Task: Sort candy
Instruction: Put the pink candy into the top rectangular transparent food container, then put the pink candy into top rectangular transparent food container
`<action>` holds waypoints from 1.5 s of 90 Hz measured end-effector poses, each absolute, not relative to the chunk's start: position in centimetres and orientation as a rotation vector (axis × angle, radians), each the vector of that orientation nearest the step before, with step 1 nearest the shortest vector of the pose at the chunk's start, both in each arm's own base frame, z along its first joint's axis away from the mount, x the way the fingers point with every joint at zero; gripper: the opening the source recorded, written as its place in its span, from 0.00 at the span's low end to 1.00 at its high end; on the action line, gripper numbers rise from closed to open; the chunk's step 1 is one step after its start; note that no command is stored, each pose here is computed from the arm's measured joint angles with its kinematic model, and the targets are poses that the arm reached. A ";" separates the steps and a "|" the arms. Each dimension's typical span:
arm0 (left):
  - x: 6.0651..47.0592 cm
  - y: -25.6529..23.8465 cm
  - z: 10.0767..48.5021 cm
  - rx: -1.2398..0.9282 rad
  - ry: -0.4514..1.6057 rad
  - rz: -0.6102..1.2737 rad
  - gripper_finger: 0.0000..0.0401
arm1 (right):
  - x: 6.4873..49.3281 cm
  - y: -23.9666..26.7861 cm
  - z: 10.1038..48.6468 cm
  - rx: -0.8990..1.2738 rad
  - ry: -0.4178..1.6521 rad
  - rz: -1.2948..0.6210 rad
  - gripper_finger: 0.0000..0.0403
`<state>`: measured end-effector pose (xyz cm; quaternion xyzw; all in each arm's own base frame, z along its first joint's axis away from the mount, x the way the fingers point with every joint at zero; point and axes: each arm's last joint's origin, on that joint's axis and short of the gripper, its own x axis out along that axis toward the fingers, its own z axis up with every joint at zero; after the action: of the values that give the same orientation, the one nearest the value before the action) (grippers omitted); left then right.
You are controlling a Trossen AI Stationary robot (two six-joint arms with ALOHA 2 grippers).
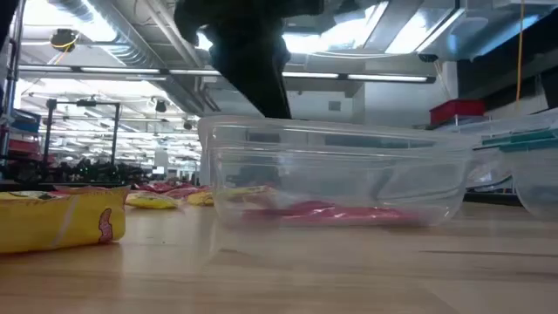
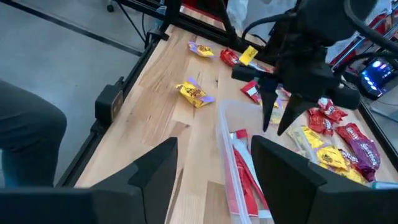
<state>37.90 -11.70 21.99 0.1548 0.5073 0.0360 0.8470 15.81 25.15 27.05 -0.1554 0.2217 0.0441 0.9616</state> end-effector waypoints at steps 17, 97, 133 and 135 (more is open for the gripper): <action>36.5 -12.9 26.0 0.324 1.052 0.308 0.25 | 15.8 25.1 27.0 -0.316 0.451 0.089 0.48; 27.4 -9.2 17.6 0.307 1.967 0.066 0.25 | 15.8 25.1 27.1 -0.341 0.449 0.094 0.48; 27.6 -6.6 14.3 0.284 1.907 -0.136 0.25 | 15.9 25.1 27.1 -0.340 0.449 0.093 0.48; 27.6 -6.6 14.2 0.283 1.903 -0.138 0.25 | 15.9 25.1 27.1 -0.339 0.448 0.093 0.48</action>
<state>27.62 -6.60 14.23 0.1205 0.8108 -0.0589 0.5697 15.87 25.12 27.06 -0.1670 0.2211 0.0457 0.9597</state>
